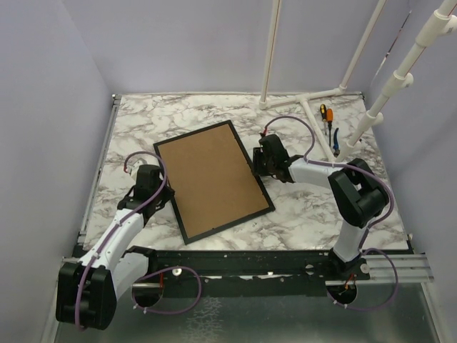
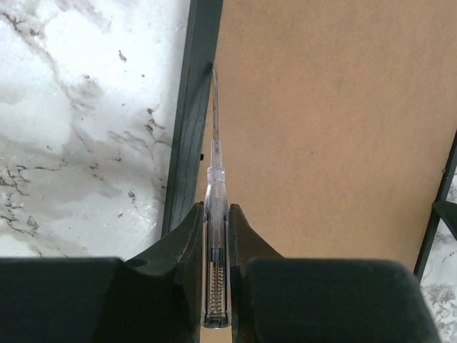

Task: Take the photo out of the frame
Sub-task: Adjust the photo frame at the center of the board.

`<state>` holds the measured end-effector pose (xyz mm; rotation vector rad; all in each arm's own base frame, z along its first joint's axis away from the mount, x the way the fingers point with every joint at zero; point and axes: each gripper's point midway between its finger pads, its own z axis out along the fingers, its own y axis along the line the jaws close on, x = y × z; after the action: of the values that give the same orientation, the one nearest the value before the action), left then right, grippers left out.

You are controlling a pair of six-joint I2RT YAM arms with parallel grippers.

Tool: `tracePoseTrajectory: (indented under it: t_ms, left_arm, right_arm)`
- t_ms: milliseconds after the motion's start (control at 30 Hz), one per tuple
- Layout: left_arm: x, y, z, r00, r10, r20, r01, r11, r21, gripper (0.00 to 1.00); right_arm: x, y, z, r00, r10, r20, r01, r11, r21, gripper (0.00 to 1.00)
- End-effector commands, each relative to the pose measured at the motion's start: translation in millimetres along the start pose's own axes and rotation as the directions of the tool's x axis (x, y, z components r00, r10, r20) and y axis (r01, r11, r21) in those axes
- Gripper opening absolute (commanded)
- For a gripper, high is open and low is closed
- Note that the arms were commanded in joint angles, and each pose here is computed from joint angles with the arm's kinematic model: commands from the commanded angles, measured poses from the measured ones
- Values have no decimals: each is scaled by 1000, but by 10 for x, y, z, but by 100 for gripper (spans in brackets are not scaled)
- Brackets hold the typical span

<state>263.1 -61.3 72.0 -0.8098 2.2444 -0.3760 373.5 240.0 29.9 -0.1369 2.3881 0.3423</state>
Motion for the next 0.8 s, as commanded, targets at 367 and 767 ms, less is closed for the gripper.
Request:
tracePoseTrajectory:
  t_ms: [367, 767]
  left_arm:
    - [34, 38, 135, 995, -74, 59, 71, 996, 54, 0]
    - [72, -583, 218, 999, -10, -30, 19, 958, 285, 0]
  right_arm:
    - [210, -162, 26, 992, 116, -52, -112, 991, 75, 27]
    - [419, -462, -334, 869, 479, 126, -494, 856, 151, 20]
